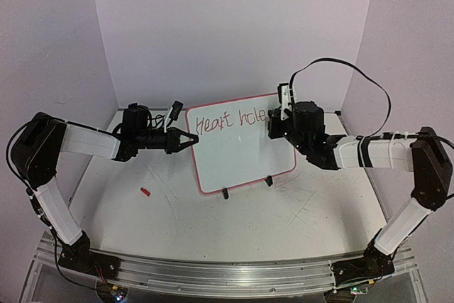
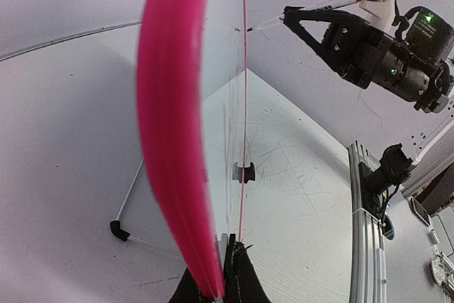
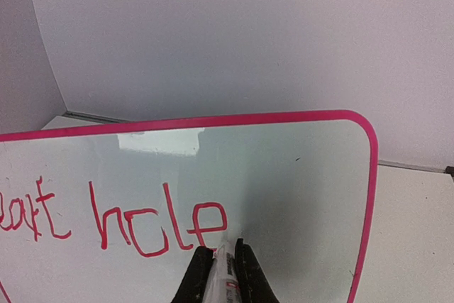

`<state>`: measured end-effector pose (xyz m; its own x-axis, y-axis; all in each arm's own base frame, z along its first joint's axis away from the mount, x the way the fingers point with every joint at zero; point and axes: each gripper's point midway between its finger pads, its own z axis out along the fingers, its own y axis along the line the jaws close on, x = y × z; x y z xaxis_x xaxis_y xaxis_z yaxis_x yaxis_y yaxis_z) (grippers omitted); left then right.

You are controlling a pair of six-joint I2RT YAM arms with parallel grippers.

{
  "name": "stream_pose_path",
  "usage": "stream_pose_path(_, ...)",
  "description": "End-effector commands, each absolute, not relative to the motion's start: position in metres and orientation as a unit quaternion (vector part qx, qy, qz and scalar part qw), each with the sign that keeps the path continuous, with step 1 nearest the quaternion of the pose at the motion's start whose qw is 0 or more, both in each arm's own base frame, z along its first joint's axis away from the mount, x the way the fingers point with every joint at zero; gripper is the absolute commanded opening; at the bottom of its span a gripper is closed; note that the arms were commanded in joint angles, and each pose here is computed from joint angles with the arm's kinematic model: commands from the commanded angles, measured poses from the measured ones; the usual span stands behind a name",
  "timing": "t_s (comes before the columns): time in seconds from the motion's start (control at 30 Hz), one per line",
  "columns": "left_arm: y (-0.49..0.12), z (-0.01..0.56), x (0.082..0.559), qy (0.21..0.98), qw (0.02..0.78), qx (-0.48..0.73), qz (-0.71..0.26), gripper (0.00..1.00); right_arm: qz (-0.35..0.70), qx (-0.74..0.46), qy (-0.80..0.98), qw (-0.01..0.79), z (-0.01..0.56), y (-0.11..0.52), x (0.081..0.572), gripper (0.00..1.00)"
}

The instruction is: Write a sentence on the whiteboard

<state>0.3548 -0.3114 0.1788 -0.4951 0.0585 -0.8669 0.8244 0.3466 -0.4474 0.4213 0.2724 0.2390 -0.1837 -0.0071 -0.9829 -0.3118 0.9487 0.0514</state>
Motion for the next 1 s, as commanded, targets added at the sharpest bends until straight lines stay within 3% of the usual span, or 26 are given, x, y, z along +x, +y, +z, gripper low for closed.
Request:
stream_pose_path(0.0,-0.298,0.179,0.383,0.727,0.460,0.314,-0.402,0.00,0.143,-0.087,0.719,0.675,0.290,0.261,0.412,0.00)
stream_pose_path(0.97,-0.298,0.183,0.380,0.724,0.465,0.319,-0.398,0.00,0.152,-0.130,0.728,0.656,0.278,0.272,0.420,0.00)
